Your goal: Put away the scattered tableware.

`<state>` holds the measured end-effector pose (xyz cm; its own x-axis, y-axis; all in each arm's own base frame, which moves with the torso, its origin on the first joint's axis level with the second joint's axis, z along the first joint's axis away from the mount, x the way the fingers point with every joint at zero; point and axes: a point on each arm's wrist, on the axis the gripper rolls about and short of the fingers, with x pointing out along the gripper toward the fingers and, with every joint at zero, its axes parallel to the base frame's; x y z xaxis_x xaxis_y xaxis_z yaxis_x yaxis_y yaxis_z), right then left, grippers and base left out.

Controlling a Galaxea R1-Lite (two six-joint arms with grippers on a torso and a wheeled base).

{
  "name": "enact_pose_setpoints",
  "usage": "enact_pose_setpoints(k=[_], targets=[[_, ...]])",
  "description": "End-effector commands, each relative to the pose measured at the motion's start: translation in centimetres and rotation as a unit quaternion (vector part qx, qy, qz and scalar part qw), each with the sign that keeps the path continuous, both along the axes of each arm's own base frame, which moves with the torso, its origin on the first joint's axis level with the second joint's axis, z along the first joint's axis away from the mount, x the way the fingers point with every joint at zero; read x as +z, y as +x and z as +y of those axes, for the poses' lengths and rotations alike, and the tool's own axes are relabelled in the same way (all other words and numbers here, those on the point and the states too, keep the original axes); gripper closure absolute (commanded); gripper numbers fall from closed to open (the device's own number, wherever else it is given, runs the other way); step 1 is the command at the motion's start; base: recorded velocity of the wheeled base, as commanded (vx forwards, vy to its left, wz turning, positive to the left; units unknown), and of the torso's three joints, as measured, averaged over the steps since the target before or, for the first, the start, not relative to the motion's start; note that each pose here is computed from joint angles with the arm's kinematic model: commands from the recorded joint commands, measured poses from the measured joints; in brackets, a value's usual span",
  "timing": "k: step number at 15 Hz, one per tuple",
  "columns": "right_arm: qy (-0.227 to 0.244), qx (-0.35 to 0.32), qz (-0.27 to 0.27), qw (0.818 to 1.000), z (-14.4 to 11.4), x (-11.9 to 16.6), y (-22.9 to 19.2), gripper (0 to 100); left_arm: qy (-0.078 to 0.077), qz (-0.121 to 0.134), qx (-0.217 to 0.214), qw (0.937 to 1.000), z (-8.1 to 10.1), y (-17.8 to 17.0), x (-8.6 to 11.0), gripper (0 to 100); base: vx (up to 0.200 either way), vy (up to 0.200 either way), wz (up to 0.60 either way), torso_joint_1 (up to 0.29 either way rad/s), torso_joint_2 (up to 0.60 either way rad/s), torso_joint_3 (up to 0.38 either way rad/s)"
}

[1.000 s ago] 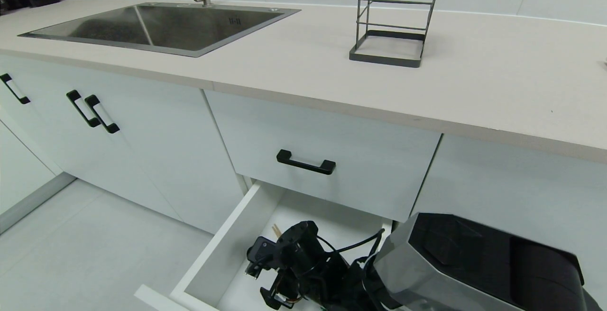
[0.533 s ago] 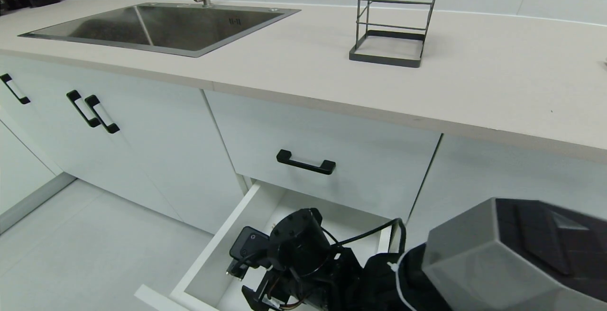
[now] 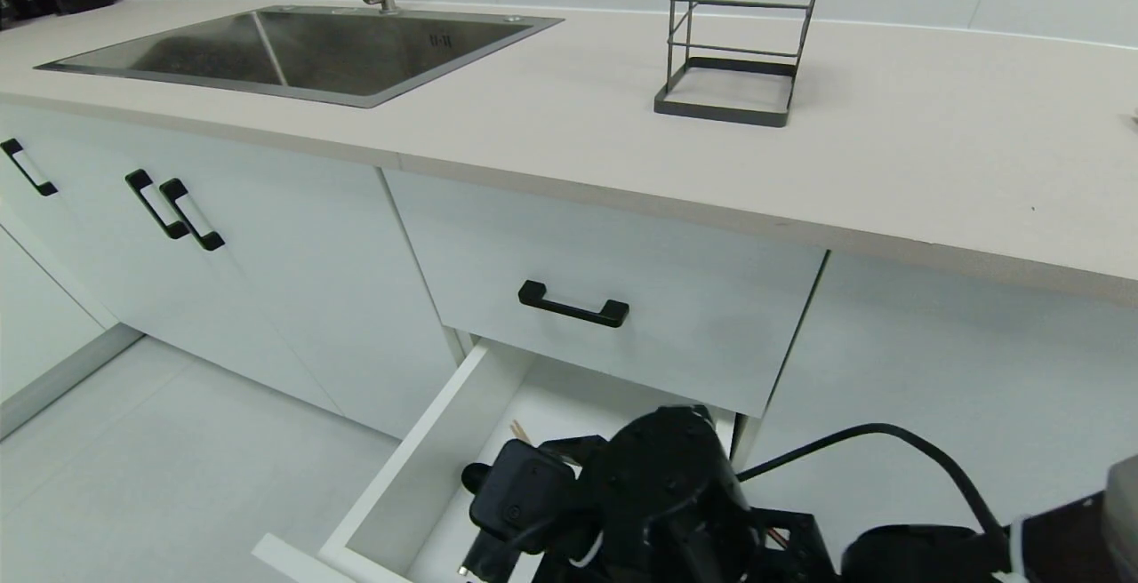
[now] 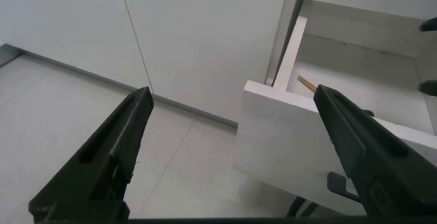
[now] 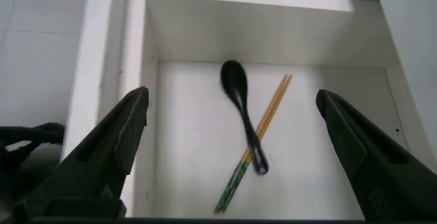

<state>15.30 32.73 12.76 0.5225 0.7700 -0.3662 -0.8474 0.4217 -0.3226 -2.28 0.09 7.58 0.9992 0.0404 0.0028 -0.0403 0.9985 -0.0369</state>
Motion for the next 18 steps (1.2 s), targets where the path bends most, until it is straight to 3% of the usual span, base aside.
enact_pose_setpoints(k=[1,8,15,18], targets=[[0.024,-0.008,-0.01,1.0,-3.5,0.9,-1.2,0,-0.001,0.0,0.0,1.0,0.0,0.0,0.0,0,0.0,0.0,0.0,0.0,0.0,0.0],[0.025,-0.03,-0.009,0.999,-13.2,2.0,-4.5,0,-0.001,0.0,0.0,1.0,0.0,0.0,0.0,0,0.0,0.0,0.0,0.0,0.0,0.0],[0.069,-0.031,-0.03,0.997,-22.0,1.7,-9.2,0,0.0,0.0,0.0,1.0,0.0,0.0,0.0,0,0.0,0.0,0.0,0.0,0.0,0.0],[0.103,-0.042,-0.002,0.994,-25.2,0.9,-10.9,0,0.0,0.0,0.0,1.0,0.0,0.0,0.0,0,0.0,0.0,0.0,0.0,0.0,0.0]])
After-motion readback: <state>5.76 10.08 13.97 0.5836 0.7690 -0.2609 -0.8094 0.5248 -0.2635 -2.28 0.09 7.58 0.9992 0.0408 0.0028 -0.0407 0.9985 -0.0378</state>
